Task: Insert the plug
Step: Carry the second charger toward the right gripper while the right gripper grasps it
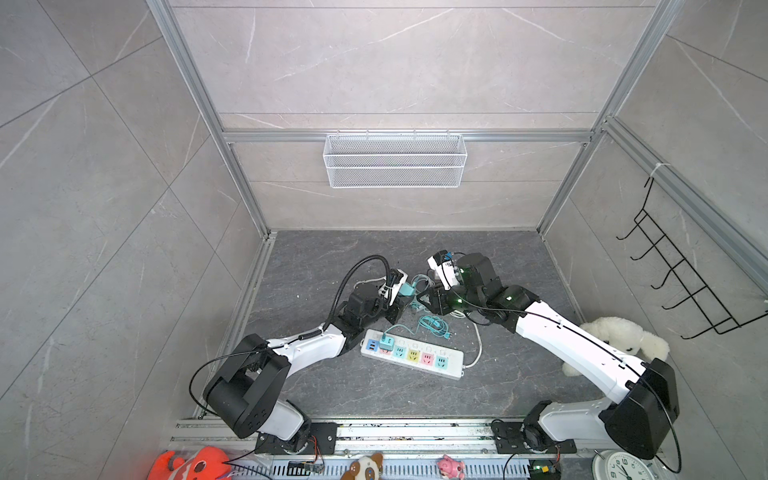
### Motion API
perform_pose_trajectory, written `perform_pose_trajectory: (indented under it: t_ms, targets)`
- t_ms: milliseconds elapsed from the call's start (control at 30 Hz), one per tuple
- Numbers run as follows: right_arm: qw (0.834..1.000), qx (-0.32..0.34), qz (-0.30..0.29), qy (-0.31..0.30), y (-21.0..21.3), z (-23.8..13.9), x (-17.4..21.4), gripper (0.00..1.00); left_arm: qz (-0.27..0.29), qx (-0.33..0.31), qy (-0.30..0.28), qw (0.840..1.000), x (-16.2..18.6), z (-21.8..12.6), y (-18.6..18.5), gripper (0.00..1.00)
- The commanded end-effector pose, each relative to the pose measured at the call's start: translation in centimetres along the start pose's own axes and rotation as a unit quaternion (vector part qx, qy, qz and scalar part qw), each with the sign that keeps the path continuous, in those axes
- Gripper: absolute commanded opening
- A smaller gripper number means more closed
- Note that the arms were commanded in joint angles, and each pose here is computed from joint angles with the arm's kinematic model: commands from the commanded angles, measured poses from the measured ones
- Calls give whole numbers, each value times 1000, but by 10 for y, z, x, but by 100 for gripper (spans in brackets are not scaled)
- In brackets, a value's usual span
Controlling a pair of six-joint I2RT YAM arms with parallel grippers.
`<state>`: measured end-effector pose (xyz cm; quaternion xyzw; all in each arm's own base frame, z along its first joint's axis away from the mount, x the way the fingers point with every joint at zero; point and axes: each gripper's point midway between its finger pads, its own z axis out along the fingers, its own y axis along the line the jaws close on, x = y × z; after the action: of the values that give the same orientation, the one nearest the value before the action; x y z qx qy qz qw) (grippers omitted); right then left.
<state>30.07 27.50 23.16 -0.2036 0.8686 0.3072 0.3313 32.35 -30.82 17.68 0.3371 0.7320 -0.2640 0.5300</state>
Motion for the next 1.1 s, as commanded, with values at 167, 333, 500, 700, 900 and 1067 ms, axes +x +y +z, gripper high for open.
perform_pose_trajectory:
  t_ms: [167, 333, 500, 700, 900, 1067]
  targets:
    - [999, -20, 28, -6, -5, 8, -8, 42, 53, 27, -76, 995, -50, 8, -24, 30]
    - [999, -1, 36, -4, -17, 9, -4, 42, 56, 31, -77, 995, -51, 10, -29, 29]
    - [999, 20, 44, -1, -30, 9, 0, 42, 58, 27, -76, 995, -54, 8, -29, 29]
    - [998, 16, 57, -4, -34, 12, 3, 44, 54, 26, -75, 995, -56, 8, -29, 28]
    - [998, 9, 58, -10, -34, 18, 1, 48, 46, 41, -83, 995, -61, 8, -36, 28]
    - [998, 0, 57, -14, -32, 21, -7, 49, 46, 50, -85, 994, -62, 5, -40, 27]
